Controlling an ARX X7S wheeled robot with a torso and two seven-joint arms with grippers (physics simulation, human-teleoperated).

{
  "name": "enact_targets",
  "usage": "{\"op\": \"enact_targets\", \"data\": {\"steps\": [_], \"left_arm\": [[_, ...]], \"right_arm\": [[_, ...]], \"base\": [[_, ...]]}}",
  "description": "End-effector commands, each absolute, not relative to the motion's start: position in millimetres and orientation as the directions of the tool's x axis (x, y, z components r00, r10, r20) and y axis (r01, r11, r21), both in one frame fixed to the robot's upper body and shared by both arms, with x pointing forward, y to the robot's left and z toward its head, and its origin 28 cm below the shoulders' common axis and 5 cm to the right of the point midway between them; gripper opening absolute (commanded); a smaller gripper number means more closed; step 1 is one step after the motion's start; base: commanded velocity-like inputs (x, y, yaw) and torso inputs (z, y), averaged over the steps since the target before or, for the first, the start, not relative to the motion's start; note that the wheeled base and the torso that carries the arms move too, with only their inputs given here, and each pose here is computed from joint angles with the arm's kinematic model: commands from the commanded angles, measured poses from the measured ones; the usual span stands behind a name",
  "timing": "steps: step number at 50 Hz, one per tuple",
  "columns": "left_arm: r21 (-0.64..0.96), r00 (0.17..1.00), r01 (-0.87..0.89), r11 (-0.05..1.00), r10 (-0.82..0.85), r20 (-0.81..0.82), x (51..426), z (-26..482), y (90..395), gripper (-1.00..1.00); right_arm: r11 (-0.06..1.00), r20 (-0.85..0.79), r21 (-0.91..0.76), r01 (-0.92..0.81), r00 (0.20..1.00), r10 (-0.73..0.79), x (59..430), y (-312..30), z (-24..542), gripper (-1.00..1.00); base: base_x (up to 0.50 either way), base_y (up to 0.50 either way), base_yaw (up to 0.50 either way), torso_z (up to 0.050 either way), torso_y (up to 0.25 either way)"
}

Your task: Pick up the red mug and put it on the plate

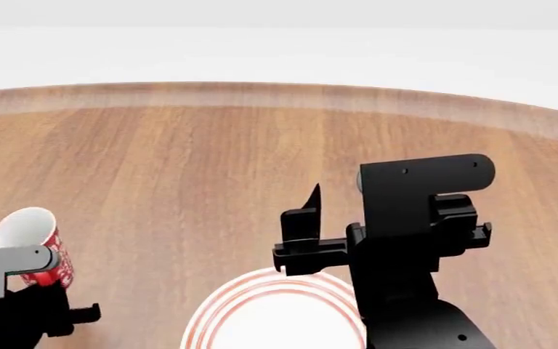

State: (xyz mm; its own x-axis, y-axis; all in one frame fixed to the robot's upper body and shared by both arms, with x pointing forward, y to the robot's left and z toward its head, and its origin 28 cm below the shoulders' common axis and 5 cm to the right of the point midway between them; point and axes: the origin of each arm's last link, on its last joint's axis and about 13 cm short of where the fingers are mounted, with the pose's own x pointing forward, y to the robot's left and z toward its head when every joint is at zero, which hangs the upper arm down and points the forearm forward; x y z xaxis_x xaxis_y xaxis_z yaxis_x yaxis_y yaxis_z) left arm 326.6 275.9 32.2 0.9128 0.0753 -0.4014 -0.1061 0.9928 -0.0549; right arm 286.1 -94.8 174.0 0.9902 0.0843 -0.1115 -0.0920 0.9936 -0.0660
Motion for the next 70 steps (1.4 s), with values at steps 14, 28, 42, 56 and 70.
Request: {"op": "enact_targets", "data": {"steps": [14,28,42,56,70], "left_arm": [[-0.047,0.856,0.333,0.942,-0.323,-0.403,330.3,37.4,199.0,-1.0],[-0.027,0.785,0.499,0.866,-0.466,-0.409,324.5,43.2,165.3,-1.0],[0.001,0.711,0.61,0.793,-0.546,-0.443,320.8,42.2,144.8,-1.0],[-0.021,0.649,0.654,0.757,-0.575,-0.498,338.7,40.8,136.9,-1.0],[-0.035,0.638,0.645,0.764,-0.563,-0.525,355.2,40.8,136.9,-1.0]], "right_arm": [[0.994,-0.108,-0.062,-0.09,0.991,0.083,285.9,-93.2,176.3,1.0],[0.994,-0.112,-0.062,-0.091,0.99,0.084,286.0,-93.1,174.9,1.0],[0.994,-0.117,-0.06,-0.092,0.99,0.085,287.1,-92.8,172.9,1.0],[0.994,-0.12,-0.055,-0.091,0.989,0.084,288.3,-93.4,172.5,1.0],[0.994,-0.123,-0.053,-0.092,0.989,0.085,288.5,-92.9,170.7,1.0]], "base": [[0.0,0.0,0.0,0.0,0.001],[0.0,0.0,0.0,0.0,0.0],[0.0,0.0,0.0,0.0,0.001],[0.0,0.0,0.0,0.0,0.0],[0.0,0.0,0.0,0.0,0.001]]}}
